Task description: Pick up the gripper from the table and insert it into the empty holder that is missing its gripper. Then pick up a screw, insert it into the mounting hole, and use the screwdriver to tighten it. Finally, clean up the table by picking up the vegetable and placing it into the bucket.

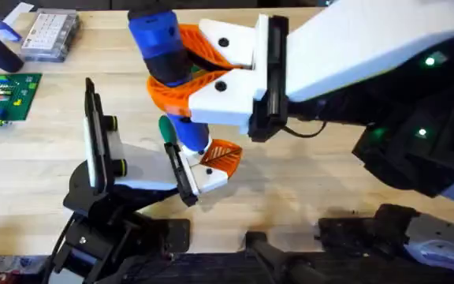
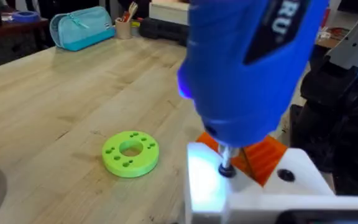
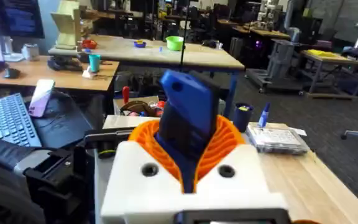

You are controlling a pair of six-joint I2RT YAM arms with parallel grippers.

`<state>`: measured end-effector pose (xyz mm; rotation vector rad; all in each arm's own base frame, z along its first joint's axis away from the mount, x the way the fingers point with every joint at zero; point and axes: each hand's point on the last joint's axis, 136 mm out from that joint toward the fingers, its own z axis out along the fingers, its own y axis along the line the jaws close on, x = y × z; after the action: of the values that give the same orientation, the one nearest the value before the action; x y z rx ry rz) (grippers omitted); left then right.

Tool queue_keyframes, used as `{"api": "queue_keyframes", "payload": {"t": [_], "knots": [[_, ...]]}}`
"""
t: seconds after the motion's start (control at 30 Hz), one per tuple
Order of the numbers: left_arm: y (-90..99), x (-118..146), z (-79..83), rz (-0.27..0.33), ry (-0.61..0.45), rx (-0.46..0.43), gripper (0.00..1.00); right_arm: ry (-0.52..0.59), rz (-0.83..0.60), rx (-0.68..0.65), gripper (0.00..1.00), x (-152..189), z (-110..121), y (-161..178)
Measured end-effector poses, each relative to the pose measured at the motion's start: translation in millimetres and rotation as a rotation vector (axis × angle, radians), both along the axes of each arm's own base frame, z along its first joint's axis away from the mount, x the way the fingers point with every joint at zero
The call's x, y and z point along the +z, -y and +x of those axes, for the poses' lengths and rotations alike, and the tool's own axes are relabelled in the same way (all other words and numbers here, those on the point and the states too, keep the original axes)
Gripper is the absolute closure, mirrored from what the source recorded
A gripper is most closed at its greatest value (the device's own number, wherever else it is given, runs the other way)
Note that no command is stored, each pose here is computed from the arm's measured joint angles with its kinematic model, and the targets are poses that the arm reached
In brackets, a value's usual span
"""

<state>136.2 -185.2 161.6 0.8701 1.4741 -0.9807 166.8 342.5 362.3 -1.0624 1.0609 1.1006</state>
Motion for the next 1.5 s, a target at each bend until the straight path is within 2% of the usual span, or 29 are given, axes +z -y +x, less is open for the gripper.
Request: {"api": "queue_keyframes", "payload": {"t": [1.13, 1.3, 1.5], "knots": [[0.0, 0.0, 0.0, -0.001, -0.003, 0.0, 0.985, -0.019, -0.019, -0.003, 0.95, -5.8, 2.2, 0.2], [0.0, 0.0, 0.0, -0.001, -0.003, 0.0, 0.985, 0.025, 0.032, -0.003, 0.949, 9.5, -1.5, 4.7], [0.0, 0.0, -0.1, -0.001, -0.003, 0.0, 0.985, 0.102, 0.12, -0.022, 0.95, 44.3, -12.9, 27.7]]}}
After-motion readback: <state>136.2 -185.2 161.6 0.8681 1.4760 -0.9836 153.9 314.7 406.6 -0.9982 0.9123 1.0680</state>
